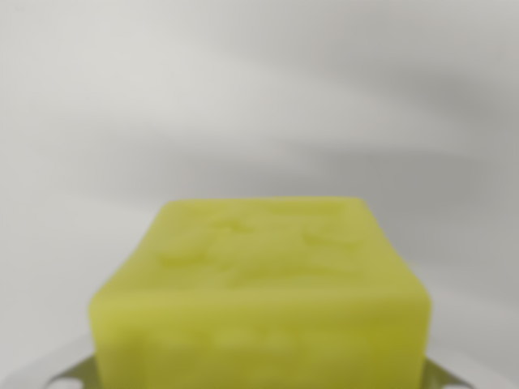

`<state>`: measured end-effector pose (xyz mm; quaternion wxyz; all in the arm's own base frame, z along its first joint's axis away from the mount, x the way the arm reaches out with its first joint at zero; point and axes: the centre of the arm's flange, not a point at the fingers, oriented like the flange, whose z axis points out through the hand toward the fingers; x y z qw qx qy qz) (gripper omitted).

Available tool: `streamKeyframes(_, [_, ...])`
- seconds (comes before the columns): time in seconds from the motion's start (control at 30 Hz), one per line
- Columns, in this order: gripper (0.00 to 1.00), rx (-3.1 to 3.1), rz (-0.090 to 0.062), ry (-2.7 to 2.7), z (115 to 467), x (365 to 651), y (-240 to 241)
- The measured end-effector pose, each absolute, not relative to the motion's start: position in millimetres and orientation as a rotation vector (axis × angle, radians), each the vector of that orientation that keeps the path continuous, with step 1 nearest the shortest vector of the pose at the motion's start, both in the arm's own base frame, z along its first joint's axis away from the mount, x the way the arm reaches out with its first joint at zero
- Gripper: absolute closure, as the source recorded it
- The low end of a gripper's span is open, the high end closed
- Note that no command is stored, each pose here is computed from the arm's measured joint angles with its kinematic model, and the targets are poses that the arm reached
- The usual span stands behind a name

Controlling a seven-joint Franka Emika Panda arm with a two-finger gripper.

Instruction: Pick yellow cube

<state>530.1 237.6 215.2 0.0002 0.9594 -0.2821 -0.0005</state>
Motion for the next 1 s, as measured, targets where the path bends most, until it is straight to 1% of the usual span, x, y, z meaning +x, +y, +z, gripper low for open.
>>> streamKeyframes(1.0, [1.0,3.013,-0.002,-0.886,265.1,530.0,237.6])
